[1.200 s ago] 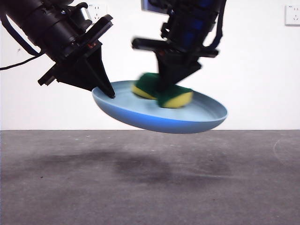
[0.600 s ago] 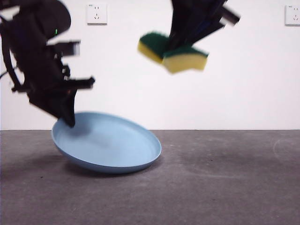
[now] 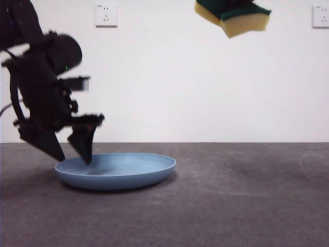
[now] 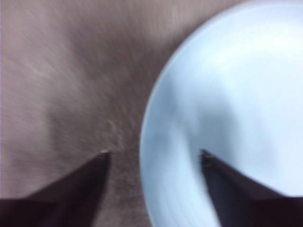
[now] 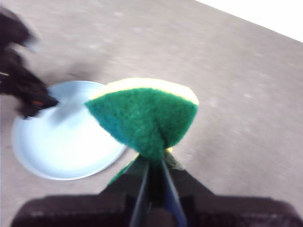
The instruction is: Pick up the plate,pick up the cloth,clean the plate with the cloth
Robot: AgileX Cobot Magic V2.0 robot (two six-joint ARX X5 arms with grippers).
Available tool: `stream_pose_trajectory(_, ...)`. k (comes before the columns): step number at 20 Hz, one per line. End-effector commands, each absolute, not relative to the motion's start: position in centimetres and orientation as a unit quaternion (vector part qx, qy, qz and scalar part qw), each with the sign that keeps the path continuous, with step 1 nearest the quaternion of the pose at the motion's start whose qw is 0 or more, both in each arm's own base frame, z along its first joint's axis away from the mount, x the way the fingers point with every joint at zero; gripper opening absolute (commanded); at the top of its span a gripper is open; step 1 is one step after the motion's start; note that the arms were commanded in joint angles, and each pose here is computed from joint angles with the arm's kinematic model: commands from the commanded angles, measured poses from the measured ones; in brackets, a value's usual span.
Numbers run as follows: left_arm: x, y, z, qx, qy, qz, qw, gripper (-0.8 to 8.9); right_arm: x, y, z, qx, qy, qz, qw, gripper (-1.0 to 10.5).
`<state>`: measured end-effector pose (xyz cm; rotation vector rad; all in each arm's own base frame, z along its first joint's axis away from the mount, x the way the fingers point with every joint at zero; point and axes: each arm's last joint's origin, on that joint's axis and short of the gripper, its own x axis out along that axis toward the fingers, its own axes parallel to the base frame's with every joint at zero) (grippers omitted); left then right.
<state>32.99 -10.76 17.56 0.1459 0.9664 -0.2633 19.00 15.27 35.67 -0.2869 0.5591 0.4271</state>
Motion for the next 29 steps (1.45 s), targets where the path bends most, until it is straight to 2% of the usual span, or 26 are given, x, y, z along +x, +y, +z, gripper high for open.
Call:
stream_pose_trajectory(1,31.8,-10.9,20.8,0.058,0.421,-0.135,0.895,4.13,20.4,15.5,34.4,-0.107,0.301,0.181,0.930,-0.1)
stream_pose_trajectory(5,27.8,-10.6,27.7,0.029,0.345,-0.175,0.922,4.13,24.4,15.4,30.9,-0.094,0.367,0.124,0.917,-0.1)
stream_pose_trajectory(9,22.6,-9.8,32.5,0.007,0.295,-0.217,0.931,4.08,29.0,15.3,25.2,-0.060,0.457,0.128,0.878,-0.1)
stream_pose_trajectory(13,19.4,-9.3,33.7,0.003,0.313,-0.229,0.922,4.08,31.4,15.6,19.5,-0.057,0.535,0.123,0.834,0.1)
stream_pose_trajectory(16,18.4,-9.5,33.3,0.015,0.346,-0.236,0.908,4.09,31.9,15.8,16.9,-0.067,0.567,0.114,0.813,0.2)
stream_pose_trajectory(20,18.2,-9.6,33.1,0.019,0.353,-0.238,0.904,4.09,31.9,15.9,16.6,-0.070,0.572,0.113,0.809,3.3)
stream_pose_trajectory(26,18.2,-9.7,33.2,0.019,0.351,-0.239,0.905,4.08,31.8,15.8,17.1,-0.070,0.569,0.112,0.811,3.5)
stream_pose_trajectory(29,18.2,-9.7,33.2,0.019,0.351,-0.239,0.905,4.08,31.2,15.5,18.9,-0.064,0.554,0.116,0.822,3.5)
